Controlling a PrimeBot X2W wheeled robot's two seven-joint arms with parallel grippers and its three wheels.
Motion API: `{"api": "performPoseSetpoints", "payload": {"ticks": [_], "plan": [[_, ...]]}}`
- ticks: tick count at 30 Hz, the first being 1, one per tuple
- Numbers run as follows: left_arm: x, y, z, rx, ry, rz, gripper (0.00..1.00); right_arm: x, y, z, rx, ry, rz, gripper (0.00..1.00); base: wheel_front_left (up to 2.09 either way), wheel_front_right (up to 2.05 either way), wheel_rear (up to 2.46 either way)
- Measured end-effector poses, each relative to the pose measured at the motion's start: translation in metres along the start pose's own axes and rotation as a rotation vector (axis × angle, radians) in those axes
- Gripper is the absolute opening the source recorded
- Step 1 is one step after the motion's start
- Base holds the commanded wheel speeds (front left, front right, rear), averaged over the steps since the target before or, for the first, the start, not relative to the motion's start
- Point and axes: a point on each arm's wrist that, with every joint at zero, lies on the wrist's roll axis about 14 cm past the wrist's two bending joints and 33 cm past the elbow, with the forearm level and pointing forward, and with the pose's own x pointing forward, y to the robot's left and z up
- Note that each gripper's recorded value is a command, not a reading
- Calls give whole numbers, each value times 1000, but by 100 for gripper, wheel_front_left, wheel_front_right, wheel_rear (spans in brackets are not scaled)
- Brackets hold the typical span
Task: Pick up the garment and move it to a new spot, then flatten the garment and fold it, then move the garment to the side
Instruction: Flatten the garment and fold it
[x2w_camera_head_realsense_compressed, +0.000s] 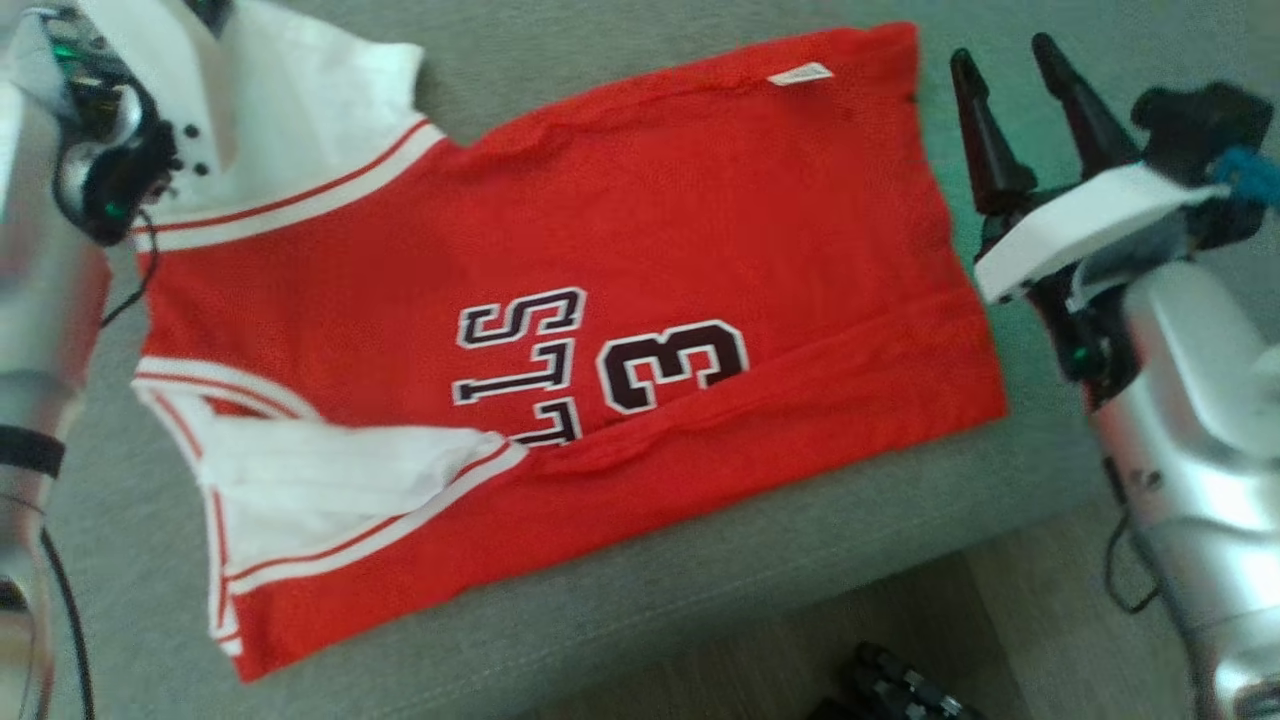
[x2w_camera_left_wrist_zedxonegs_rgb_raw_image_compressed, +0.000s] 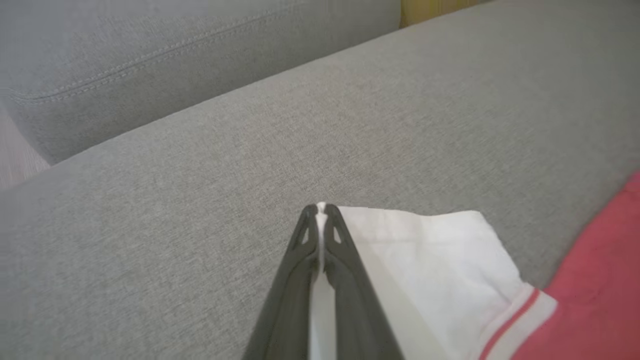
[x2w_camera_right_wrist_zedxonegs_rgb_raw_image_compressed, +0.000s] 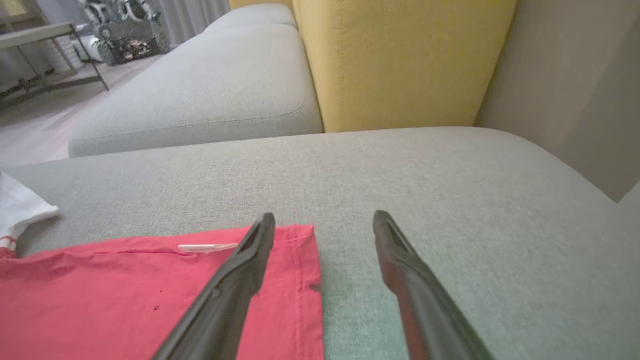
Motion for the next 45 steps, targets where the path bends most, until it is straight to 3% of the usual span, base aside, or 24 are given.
{"api": "performPoseSetpoints", "payload": {"ticks": [8,16,21,22,23,24,25,36,45], "plan": [[-33,4,11,-38,-149,-10,0,31,9,-13,-147,177,96,100,0,0,0],[-57,8,-2,-40,-175,-1,0,52,14,-36,-281,338,168,100,0,0,0],[-66,11,-5,-50,-182,7,0,57,15,-50,-305,415,181,100,0,0,0],[-67,11,-5,-49,-184,8,0,57,15,-53,-301,426,184,95,0,0,0],[-68,11,-4,-48,-186,9,0,56,16,-57,-299,440,186,47,0,0,0],[-69,11,-4,-49,-188,12,0,55,17,-59,-299,448,189,28,0,0,0],[-70,10,-3,-54,-191,12,0,54,17,-60,-299,453,190,0,0,0,0],[-69,9,-8,-68,-191,21,0,62,2,-42,-277,355,142,0,0,0,0],[-64,27,18,-59,-325,96,0,81,0,-22,-198,219,97,0,0,0,0]]}}
